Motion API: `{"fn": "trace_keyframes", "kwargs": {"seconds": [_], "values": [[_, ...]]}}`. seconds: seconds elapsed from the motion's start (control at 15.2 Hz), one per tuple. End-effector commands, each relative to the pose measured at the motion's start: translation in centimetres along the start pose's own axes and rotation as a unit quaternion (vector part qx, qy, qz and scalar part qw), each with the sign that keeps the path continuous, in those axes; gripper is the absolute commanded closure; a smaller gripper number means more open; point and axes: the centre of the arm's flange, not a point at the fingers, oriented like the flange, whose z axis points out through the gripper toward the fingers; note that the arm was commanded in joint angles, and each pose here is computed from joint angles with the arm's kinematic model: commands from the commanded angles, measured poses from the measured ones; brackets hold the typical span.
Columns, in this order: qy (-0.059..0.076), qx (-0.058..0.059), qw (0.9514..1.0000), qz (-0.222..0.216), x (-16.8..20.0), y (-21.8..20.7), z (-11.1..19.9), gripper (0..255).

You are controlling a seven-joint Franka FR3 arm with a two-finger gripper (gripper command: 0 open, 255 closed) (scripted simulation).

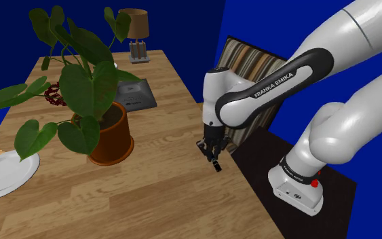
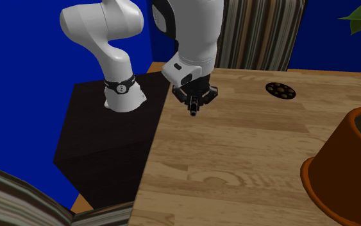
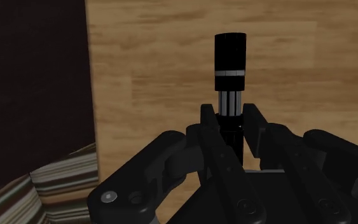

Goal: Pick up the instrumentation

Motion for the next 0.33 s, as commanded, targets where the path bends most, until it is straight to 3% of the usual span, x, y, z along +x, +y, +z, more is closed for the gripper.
{"fn": "trace_keyframes", "kwargs": {"seconds": [0.0, 0.26], "values": [[0.000, 0.000, 1.0000, 0.000, -0.2, 0.0, -1.0, 255], [0.000, 0.000, 1.0000, 0.000, -0.5, 0.0, -2.1, 255]]}}
